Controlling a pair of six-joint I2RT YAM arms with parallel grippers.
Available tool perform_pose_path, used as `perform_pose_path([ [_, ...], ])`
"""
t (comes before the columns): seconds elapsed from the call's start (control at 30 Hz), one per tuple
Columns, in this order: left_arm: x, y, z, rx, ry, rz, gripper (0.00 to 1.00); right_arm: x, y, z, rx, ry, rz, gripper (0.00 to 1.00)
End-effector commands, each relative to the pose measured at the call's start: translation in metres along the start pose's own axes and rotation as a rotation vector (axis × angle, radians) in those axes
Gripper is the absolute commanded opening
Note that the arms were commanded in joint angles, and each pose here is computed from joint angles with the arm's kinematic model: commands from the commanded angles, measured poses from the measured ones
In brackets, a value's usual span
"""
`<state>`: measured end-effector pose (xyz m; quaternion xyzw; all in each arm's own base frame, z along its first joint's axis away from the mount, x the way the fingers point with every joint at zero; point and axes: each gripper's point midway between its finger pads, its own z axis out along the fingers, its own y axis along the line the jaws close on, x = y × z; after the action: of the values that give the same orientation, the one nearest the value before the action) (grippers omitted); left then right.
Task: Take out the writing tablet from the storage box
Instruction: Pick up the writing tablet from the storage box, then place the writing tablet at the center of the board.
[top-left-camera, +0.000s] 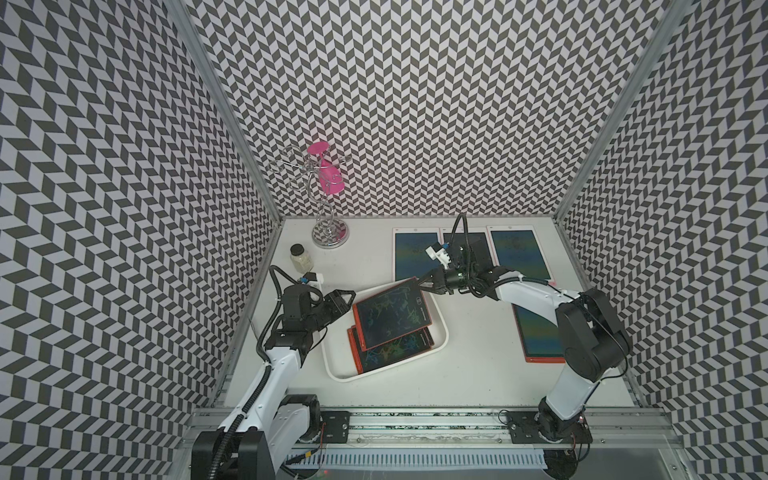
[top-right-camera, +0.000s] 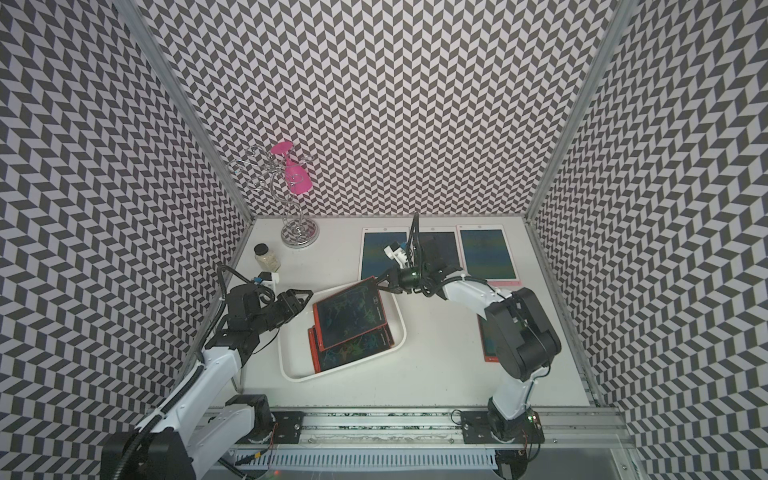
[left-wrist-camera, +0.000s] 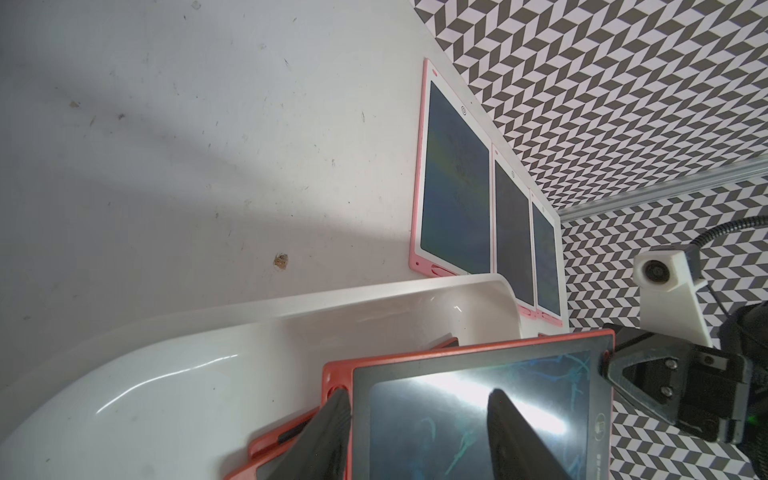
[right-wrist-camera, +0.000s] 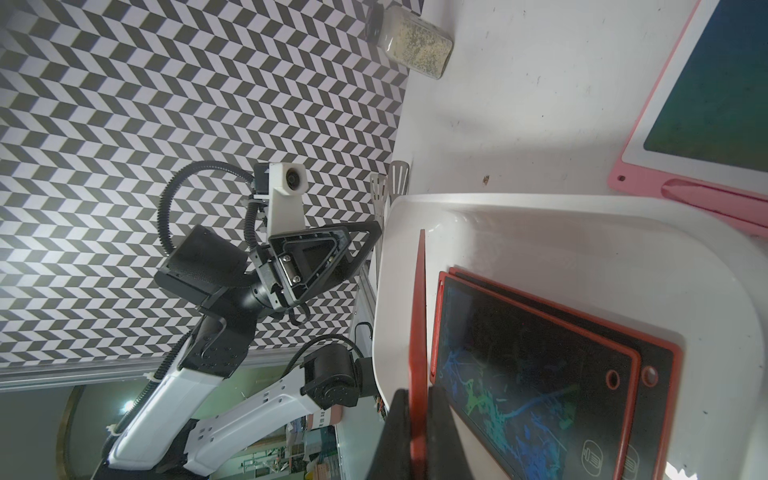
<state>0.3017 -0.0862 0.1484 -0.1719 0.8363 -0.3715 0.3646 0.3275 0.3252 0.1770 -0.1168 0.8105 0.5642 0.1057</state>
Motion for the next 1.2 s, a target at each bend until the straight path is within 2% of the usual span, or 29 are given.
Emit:
perform_pose_path([
  [0.0,-0.002,-0.003,0.001,0.036,-0.009,0.008,0.55,-0.009,0.025,-0.015,-0.056,-0.035,-0.066,0.0],
  [0.53,0.011,-0.004,-0.005,0.133,-0.014,-0.013,0.59,-0.017,0.04,-0.036,-0.107,-0.061,-0.064,0.0],
  [1.17,0.018,-0.012,-0.004,0.235,0.006,-0.02,0.61,-0.027,0.054,-0.036,-0.159,-0.067,-0.064,0.0],
])
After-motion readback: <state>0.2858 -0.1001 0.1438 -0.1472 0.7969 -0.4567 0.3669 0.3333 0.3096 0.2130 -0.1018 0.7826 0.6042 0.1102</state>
